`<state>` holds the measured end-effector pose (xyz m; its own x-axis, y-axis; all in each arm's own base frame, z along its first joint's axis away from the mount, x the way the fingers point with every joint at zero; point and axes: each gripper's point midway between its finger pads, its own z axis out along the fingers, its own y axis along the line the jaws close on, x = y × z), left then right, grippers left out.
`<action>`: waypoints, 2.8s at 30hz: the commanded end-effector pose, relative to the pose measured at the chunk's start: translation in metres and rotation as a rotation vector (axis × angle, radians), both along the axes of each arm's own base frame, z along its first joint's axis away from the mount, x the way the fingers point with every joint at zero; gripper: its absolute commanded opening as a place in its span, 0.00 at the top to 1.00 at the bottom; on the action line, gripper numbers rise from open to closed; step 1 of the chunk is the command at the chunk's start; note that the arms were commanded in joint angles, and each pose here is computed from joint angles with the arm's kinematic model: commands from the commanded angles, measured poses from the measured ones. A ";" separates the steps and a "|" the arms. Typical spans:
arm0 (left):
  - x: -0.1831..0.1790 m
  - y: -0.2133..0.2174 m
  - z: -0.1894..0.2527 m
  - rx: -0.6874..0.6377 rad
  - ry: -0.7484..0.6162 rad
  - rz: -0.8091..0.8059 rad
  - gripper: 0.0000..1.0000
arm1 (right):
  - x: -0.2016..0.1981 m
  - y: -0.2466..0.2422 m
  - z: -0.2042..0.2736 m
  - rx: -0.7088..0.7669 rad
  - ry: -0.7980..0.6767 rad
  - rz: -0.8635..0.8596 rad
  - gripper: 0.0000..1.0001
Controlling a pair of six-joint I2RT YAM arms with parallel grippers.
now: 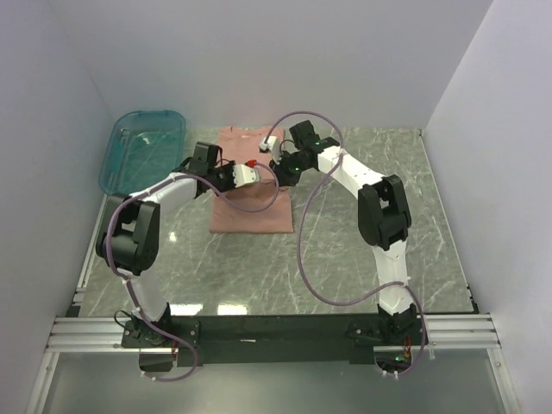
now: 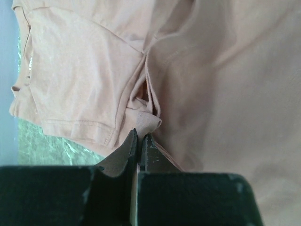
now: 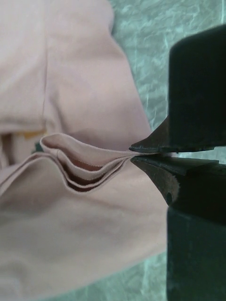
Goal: Fold and stack the t-shirts
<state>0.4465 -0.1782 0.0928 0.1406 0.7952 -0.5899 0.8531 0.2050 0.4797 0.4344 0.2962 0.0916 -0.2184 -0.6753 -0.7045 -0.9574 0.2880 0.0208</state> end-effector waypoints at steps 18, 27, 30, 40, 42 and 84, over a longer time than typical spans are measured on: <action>0.068 -0.006 0.028 -0.088 -0.139 0.013 1.00 | 0.073 -0.002 0.022 0.027 -0.065 -0.181 1.00; 0.071 -0.006 0.025 -0.090 -0.144 0.020 1.00 | 0.081 0.000 0.020 0.026 -0.071 -0.192 1.00; 0.075 -0.006 0.027 -0.095 -0.156 0.031 1.00 | 0.082 -0.001 0.020 0.023 -0.070 -0.208 0.98; 0.109 0.023 0.136 -0.287 -0.398 0.396 0.01 | 0.132 -0.031 0.087 0.127 -0.220 -0.606 0.36; 0.097 0.027 0.146 -0.327 -0.375 0.433 0.01 | 0.120 -0.035 0.098 0.143 -0.211 -0.566 0.36; -0.100 0.067 -0.009 -0.464 0.448 1.140 0.40 | -0.081 -0.015 -0.035 -0.291 -0.332 0.304 0.34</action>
